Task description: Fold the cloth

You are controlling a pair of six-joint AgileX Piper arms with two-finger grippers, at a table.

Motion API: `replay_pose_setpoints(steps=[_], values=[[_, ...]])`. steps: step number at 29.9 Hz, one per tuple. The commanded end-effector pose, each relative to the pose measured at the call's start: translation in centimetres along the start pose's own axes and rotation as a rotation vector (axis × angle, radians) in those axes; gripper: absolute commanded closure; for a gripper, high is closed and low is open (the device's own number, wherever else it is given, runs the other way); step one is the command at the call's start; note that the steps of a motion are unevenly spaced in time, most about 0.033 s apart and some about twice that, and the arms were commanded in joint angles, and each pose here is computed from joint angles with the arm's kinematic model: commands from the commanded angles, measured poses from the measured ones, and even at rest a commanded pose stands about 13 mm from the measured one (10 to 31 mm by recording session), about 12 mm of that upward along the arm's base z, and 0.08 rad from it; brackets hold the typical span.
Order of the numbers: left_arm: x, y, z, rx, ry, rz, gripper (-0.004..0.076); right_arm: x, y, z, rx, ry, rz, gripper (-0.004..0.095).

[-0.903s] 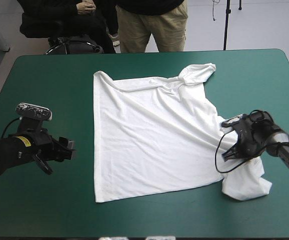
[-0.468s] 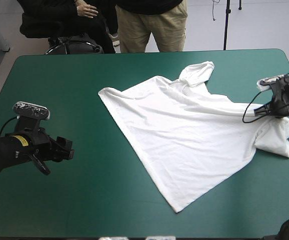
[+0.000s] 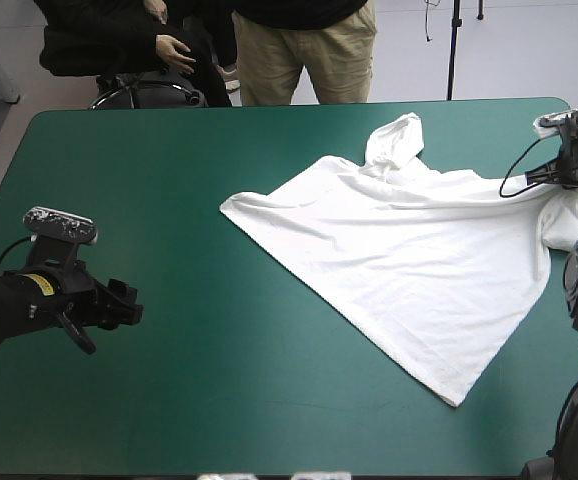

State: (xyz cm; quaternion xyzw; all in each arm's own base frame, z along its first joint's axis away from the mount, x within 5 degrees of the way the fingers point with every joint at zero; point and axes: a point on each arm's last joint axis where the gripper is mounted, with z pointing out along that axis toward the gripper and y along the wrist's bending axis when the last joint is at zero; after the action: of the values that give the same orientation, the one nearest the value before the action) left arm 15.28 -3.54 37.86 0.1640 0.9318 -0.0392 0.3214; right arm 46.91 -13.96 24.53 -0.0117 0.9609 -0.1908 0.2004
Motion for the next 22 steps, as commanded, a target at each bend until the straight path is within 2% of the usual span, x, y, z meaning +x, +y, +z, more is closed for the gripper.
replay_pose_setpoints(steps=[1,2,4,6,8,13,17,19,22], values=[[-0.9,0.0,-1.2,-0.013,-0.094,-0.008,0.024,-0.8,-2.0,-3.9,0.011,-0.086,0.028,0.0435],[-0.9,0.1,-1.2,-0.013,-0.097,-0.008,0.024,-0.6,-1.9,-3.9,0.004,-0.063,0.03,0.0322],[-1.1,0.1,-1.1,-0.016,-0.114,-0.006,0.024,-0.3,-1.8,-4.0,-0.007,-0.025,0.038,0.0172],[-1.3,0.1,-1.2,-0.022,-0.135,-0.003,0.024,-0.2,-1.7,-4.7,-0.043,-0.019,0.062,0.0119],[-1.5,0.2,-1.1,-0.025,-0.153,-0.003,0.024,-0.2,-1.8,-5.9,-0.066,-0.041,0.083,0.0134],[-1.8,0.2,-0.8,-0.023,-0.16,-0.006,0.024,0.2,-2.4,-11.6,-0.129,-0.107,0.11,0.0249],[-2.2,0.2,-0.2,-0.015,-0.159,-0.012,0.024,1.2,-2.0,-16.9,-0.263,-0.153,0.113,0.0278],[-2.5,0.3,0.3,-0.015,-0.157,-0.013,0.024,1.6,-1.4,-20.0,-0.35,-0.237,0.099,0.0278],[-2.7,0.4,1.1,-0.018,-0.131,-0.011,0.024,2.4,-0.1,-23.8,-0.383,-0.314,0.053,0.0278]])
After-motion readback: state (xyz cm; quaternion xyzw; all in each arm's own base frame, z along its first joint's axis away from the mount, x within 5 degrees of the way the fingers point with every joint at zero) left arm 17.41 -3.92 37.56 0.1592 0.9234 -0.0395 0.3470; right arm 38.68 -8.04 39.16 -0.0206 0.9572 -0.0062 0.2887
